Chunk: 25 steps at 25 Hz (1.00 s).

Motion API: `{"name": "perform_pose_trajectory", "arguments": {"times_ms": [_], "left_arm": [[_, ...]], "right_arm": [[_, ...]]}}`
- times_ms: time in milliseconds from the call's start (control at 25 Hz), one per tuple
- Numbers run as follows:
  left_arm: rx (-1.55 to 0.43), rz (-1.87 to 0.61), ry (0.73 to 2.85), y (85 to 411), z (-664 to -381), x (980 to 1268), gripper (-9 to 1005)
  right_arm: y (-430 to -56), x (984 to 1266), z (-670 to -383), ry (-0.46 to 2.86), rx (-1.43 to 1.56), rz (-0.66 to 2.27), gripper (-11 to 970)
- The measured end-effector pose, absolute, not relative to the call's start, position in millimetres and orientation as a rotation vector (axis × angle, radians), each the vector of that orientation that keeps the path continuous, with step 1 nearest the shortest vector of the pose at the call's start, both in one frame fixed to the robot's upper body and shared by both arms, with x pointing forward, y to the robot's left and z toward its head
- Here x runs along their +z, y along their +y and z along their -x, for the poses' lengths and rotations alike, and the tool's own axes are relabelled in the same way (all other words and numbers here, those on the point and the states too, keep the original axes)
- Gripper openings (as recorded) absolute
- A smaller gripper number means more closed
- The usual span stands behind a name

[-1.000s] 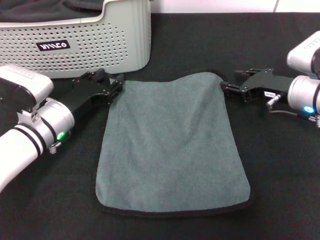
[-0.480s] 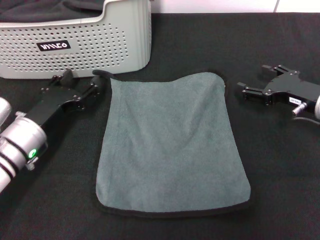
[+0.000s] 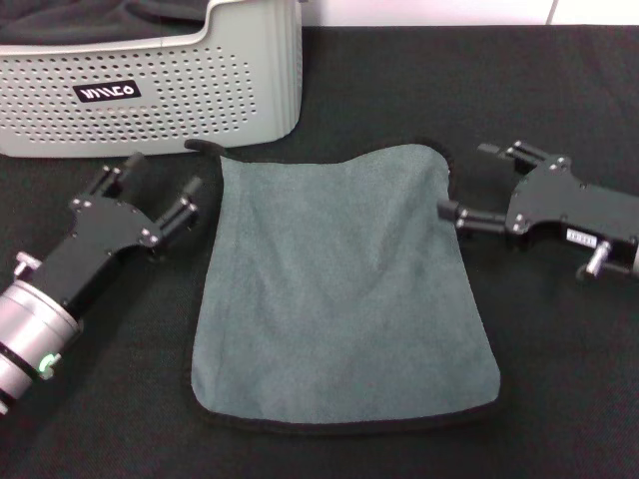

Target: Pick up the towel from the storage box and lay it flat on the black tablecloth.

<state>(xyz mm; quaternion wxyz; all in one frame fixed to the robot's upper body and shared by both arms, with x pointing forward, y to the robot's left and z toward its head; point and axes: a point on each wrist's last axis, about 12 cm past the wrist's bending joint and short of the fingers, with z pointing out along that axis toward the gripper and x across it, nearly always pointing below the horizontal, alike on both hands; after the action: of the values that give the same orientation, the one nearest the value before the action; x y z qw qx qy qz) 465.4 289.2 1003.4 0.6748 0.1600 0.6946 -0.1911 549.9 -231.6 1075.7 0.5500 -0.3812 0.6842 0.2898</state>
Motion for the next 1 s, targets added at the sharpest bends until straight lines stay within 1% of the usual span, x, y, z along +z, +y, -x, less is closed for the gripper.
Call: {"name": "perform_pose_trajectory", "arguments": {"times_ms": [160,400,520,720,760,840,1000], "left_arm": [[-0.504,-0.488,1.534,281.5,-453.6,1003.6,802],[-0.594,-0.627,1.472,274.3,-444.8,1008.6,802],[-0.645,-0.669,1.417,271.9,-437.9,1013.8,802],[-0.749,-0.737,1.327,270.9,-423.8,1022.2,802],[-0.779,-0.751,1.315,271.6,-421.8,1024.3,802],[-0.848,-0.774,1.308,273.9,-419.5,1028.2,802],[-1.031,-0.823,1.341,277.7,-419.2,1036.3,802]], "right_arm": [[-226.7,1075.7,-535.5,1.54,0.738,1.027,889],[-222.2,1077.1,-514.7,1.449,0.853,1.228,889],[-225.7,1083.7,-501.4,1.369,0.957,1.305,890],[-235.8,1094.8,-483.3,1.253,1.1,1.354,890],[-235.8,1094.8,-483.3,1.253,1.1,1.354,890],[-245.9,1104.8,-471.9,1.164,1.2,1.376,890],[-254.7,1112.8,-464.2,1.094,1.267,1.382,889]]}}
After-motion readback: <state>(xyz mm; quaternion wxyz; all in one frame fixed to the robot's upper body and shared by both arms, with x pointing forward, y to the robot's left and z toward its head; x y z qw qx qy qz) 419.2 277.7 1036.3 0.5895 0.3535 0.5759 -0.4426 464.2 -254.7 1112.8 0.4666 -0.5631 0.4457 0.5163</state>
